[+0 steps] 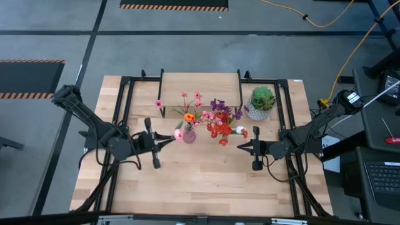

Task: Pick and place flowers into a vace then onto a shelf
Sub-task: Put the pink flower into the purple vase

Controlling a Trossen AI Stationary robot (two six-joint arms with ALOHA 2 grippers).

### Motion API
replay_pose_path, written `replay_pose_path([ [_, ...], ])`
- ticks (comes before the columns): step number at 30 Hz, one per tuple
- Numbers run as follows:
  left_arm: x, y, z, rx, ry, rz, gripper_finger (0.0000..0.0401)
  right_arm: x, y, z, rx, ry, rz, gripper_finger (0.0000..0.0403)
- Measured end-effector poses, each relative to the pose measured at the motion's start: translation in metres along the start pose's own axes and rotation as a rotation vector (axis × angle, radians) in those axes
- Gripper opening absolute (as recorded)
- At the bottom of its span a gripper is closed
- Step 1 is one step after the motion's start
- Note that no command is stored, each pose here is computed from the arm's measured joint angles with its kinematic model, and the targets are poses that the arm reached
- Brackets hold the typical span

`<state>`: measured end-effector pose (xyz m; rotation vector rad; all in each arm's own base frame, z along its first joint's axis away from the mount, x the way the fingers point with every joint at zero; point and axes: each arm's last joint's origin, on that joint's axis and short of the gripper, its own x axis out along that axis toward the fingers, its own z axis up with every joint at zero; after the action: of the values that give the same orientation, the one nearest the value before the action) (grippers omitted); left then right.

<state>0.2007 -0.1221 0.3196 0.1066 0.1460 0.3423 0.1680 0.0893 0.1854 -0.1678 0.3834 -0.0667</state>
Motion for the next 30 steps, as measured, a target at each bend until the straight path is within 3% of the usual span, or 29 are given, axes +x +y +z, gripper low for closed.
replay_pose_path([
  [6,0.006,0.015,-0.026,-0.005,0.019,0.022,0.0003,0.000,0.000,0.000,-0.001,0.000,0.000,0.0004],
  [10,0.011,0.026,-0.045,-0.040,-0.018,-0.053,0.0003,0.000,0.000,0.000,0.001,0.000,0.000,0.0004],
  [25,-0.006,0.063,-0.072,-0.044,-0.470,-0.215,0.0003,0.000,0.000,0.000,0.030,0.000,0.000,0.0004],
  [30,-0.006,0.068,-0.086,-0.039,-0.538,-0.236,0.0003,0.000,0.000,0.000,0.056,0.000,0.000,0.0004],
])
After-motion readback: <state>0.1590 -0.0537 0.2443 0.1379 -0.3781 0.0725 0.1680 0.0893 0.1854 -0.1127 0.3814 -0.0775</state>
